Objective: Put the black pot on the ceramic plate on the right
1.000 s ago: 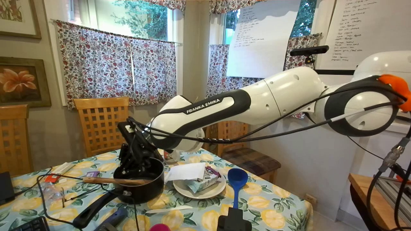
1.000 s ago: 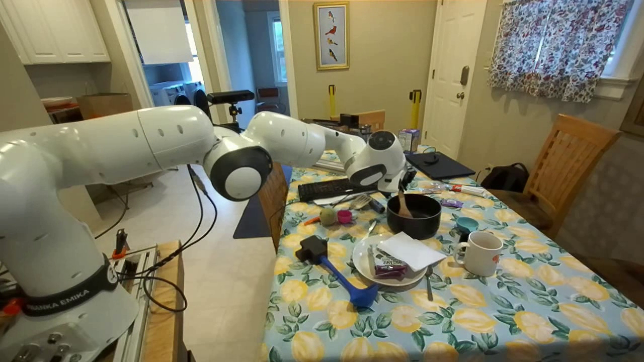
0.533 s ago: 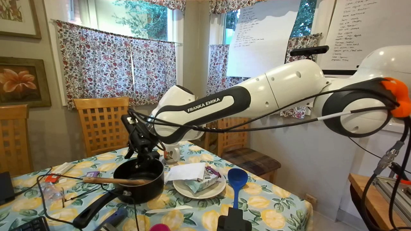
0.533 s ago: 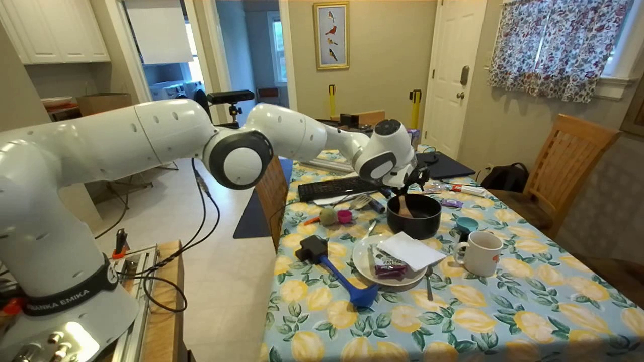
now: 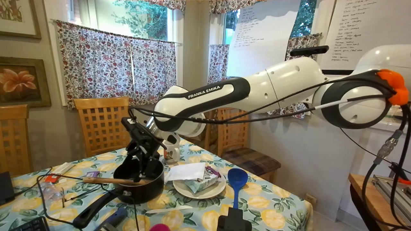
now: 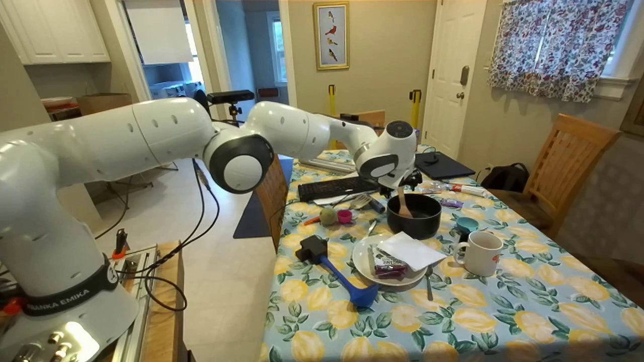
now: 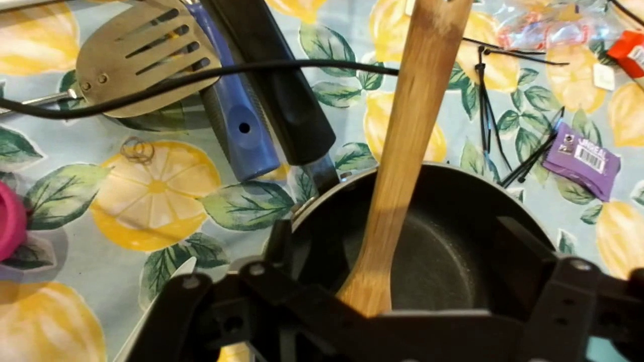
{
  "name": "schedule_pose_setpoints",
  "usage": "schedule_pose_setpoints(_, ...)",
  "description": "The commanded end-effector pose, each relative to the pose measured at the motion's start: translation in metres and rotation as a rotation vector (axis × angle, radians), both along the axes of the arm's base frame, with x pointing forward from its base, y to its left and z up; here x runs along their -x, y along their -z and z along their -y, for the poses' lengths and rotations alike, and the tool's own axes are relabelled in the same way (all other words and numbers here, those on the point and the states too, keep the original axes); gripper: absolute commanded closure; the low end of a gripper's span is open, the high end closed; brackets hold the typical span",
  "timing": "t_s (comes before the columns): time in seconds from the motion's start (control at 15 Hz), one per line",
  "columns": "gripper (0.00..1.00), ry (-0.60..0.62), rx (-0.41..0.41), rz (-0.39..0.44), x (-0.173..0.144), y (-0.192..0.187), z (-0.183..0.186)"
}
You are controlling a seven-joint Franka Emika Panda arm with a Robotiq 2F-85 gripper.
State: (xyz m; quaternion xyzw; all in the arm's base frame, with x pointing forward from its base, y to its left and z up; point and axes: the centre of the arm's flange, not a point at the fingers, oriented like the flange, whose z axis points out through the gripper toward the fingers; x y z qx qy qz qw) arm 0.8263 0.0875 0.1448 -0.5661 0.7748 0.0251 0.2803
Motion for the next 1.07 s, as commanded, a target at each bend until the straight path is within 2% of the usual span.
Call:
schedule_pose_setpoints(0.0, 0.00, 0.035, 0.017, 0.009, -0.003, 0.001, -0.001)
schedule_pose_setpoints(0.07, 0.00, 0.044, 0.026, 0.017, -0.003, 0.002, -0.001)
schedule_pose_setpoints(0.53, 0.00, -0.024, 0.062, -0.117, 0.017, -0.004, -0.006)
schedule_pose_setpoints(0.73, 0.00, -0.068, 0.076, -0.225, 0.020, 0.003, -0.012)
schedule_pose_setpoints(0.87, 0.00, -0.057, 0.130, -0.270, 0.022, 0.008, -0.011)
schedule_pose_setpoints(1.0, 0.00, -0.048, 0.205, -0.278, 0.020, 0.014, -0.008)
